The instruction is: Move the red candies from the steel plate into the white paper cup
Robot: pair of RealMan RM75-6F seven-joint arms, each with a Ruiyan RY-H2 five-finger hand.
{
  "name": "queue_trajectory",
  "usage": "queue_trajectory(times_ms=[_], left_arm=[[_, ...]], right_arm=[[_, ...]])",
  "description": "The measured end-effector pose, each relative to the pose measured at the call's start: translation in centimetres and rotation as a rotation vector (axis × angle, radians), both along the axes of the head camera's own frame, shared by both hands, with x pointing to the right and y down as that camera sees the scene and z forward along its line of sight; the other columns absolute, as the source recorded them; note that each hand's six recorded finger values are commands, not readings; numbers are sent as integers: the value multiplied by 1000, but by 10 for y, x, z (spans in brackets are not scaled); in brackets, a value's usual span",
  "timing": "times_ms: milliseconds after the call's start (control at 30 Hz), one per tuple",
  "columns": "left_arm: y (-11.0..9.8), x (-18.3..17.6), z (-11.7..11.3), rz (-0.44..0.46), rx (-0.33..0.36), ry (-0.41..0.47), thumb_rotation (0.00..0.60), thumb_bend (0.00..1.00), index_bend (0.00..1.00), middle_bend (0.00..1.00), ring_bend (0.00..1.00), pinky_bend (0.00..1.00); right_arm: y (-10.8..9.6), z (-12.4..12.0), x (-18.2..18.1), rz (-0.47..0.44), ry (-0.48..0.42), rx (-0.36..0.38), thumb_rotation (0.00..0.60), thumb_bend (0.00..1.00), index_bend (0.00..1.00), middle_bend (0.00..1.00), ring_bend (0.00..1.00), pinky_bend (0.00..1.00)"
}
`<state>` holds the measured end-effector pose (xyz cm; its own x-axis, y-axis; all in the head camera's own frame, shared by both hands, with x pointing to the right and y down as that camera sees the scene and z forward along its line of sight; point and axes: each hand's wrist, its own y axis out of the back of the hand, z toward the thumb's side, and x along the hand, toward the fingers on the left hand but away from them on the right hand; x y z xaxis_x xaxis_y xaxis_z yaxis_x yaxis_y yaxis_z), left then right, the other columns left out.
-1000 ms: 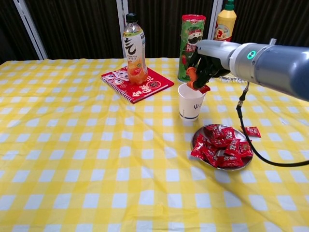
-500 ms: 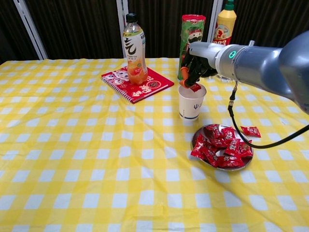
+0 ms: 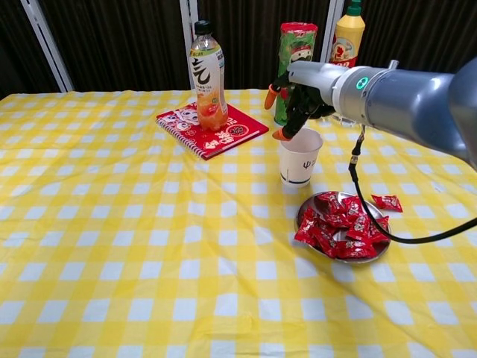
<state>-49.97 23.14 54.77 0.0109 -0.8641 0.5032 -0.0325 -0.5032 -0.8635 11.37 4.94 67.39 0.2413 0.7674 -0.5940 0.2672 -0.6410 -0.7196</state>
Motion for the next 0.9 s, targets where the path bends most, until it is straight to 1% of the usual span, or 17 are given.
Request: queue_trajectory(times_ms=[100, 200, 300, 400, 433, 533, 667, 733, 900], left_arm=[[1, -2, 0, -2, 0, -1, 600, 7, 0, 0, 0, 0], [1, -2, -1, -4, 2, 2, 600, 7, 0, 0, 0, 0], [1, -2, -1, -2, 5, 3, 600, 8, 0, 0, 0, 0], [2, -2, -2, 3, 9, 3, 600, 8, 0, 0, 0, 0], [2, -1, -2, 5, 10, 3, 600, 9, 0, 0, 0, 0], [3, 0, -3, 11, 14, 7, 600, 9, 0, 0, 0, 0], [3, 0, -3, 18, 21, 7, 600, 9, 0, 0, 0, 0], [3, 0, -3, 19, 22, 7, 600, 9, 0, 0, 0, 0], [3, 1, -2, 24, 27, 3, 600, 9, 0, 0, 0, 0]], right_arm=[[5, -11, 0, -15, -3, 17, 600, 338, 296, 823, 851, 975], [14, -23, 3, -40, 5, 27, 600, 339, 288, 824, 846, 973], [30, -35, 9, -79, 29, 24, 600, 339, 285, 824, 841, 972], [52, -43, 20, -119, 66, 2, 600, 338, 285, 824, 839, 972], [62, -44, 27, -134, 87, -13, 600, 338, 281, 824, 839, 972], [86, -42, 46, -157, 143, -54, 600, 339, 260, 824, 837, 972], [111, -35, 65, -166, 192, -101, 600, 338, 231, 823, 835, 972], [121, -31, 67, -166, 190, -118, 600, 338, 231, 823, 835, 972], [132, -21, 61, -161, 160, -146, 600, 337, 230, 823, 835, 972]])
